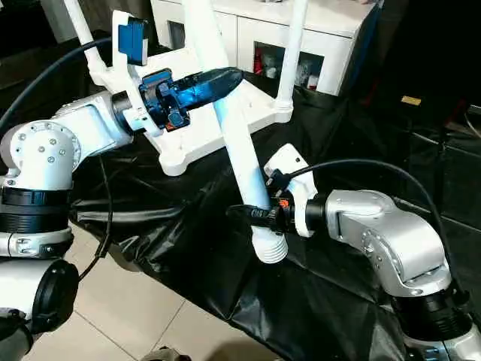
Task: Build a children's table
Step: Pick table leg, then move to table
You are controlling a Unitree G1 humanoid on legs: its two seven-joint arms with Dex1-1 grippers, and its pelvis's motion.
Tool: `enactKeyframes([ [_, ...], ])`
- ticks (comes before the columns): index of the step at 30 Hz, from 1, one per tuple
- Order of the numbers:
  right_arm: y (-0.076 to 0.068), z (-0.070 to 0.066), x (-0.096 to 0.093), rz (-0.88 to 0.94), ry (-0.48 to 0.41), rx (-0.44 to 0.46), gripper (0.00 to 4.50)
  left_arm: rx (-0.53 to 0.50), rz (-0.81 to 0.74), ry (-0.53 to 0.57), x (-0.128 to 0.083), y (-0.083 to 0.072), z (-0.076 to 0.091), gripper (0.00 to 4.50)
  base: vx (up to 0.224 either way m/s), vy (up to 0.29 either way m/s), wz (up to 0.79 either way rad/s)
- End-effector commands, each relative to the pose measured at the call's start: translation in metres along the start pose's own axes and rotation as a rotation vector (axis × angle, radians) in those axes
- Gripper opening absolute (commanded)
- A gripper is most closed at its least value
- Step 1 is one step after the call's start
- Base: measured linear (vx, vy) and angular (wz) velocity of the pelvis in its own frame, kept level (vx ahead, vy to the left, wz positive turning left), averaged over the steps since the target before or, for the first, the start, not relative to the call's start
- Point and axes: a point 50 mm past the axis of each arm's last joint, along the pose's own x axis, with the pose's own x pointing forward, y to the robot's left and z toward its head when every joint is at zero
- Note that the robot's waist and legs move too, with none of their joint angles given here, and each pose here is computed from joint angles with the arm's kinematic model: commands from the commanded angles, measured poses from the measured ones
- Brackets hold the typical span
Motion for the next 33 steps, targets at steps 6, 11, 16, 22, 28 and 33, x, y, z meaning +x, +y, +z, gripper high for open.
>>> enactKeyframes([
  [6,-0.021,0.006,0.003,-0.232,-0.113,0.091,1.82,0.05,0.245,0.08,-0.018,0.017,-0.016,2.66,0.0,0.0,0.0],
  [11,-0.03,0.015,0.004,-0.349,-0.258,0.199,1.82,0.043,0.375,0.036,-0.038,0.025,-0.021,2.85,0.0,0.0,0.0],
  [16,-0.048,0.02,0.0,-0.559,-0.332,0.214,1.82,0.142,0.646,0.019,-0.058,0.041,-0.021,3.2,0.0,0.0,0.0],
  [22,-0.057,0.015,-0.005,-0.779,-0.292,-0.017,1.82,0.346,0.907,-0.03,-0.082,0.041,-0.037,3.2,0.0,0.0,0.0],
  [28,-0.048,0.007,0.011,-0.748,-0.345,0.127,1.82,0.396,1.02,0.046,-0.087,0.041,-0.074,3.2,-0.001,0.024,-0.18],
  [33,-0.049,-0.002,0.019,-0.793,-0.369,0.176,1.82,0.428,1.058,0.035,-0.088,0.042,-0.077,3.2,-0.038,0.196,-0.55],
])
